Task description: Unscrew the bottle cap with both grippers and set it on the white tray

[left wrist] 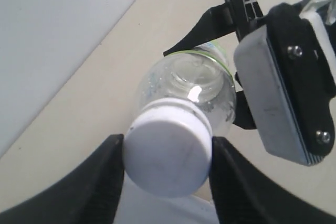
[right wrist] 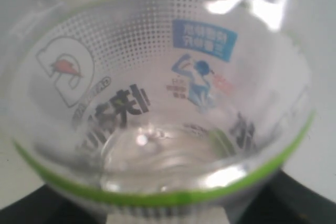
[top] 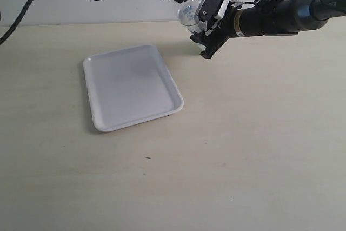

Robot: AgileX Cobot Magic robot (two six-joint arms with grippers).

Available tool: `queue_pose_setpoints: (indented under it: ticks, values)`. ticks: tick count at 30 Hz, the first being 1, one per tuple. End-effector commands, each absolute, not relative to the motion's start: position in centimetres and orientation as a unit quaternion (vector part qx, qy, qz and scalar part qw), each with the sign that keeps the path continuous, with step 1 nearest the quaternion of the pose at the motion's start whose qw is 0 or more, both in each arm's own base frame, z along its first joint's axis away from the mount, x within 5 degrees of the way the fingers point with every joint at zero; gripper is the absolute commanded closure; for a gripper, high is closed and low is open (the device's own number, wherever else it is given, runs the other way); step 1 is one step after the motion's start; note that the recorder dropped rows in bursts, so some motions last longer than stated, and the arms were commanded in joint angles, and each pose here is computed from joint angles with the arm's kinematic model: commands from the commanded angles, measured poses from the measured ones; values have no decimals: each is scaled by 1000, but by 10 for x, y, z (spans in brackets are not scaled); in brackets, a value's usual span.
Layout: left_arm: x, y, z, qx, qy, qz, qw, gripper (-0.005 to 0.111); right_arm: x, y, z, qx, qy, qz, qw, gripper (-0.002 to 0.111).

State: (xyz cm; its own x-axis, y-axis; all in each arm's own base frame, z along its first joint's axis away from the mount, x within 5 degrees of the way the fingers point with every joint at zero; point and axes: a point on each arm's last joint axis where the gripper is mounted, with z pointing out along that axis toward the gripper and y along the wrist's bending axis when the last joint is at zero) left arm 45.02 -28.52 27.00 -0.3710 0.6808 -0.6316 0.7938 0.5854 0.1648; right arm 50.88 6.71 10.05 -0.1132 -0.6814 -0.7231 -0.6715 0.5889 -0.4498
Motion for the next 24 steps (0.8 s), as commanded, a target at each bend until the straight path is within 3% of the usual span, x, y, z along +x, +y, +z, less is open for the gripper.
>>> queue_pose_setpoints:
  ticks: [1, 12, 24]
  values:
    - [445, -284, 269, 408, 852, -107, 310, 107, 508, 62, 89, -427, 773, -5, 470, 108]
    - [440, -289, 269, 328, 887, -169, 278, 107, 508, 62, 89, -418, 777, 0, 470, 108]
    - [442, -285, 283, 372, 859, -147, 319, 107, 508, 62, 89, -418, 777, 0, 470, 108]
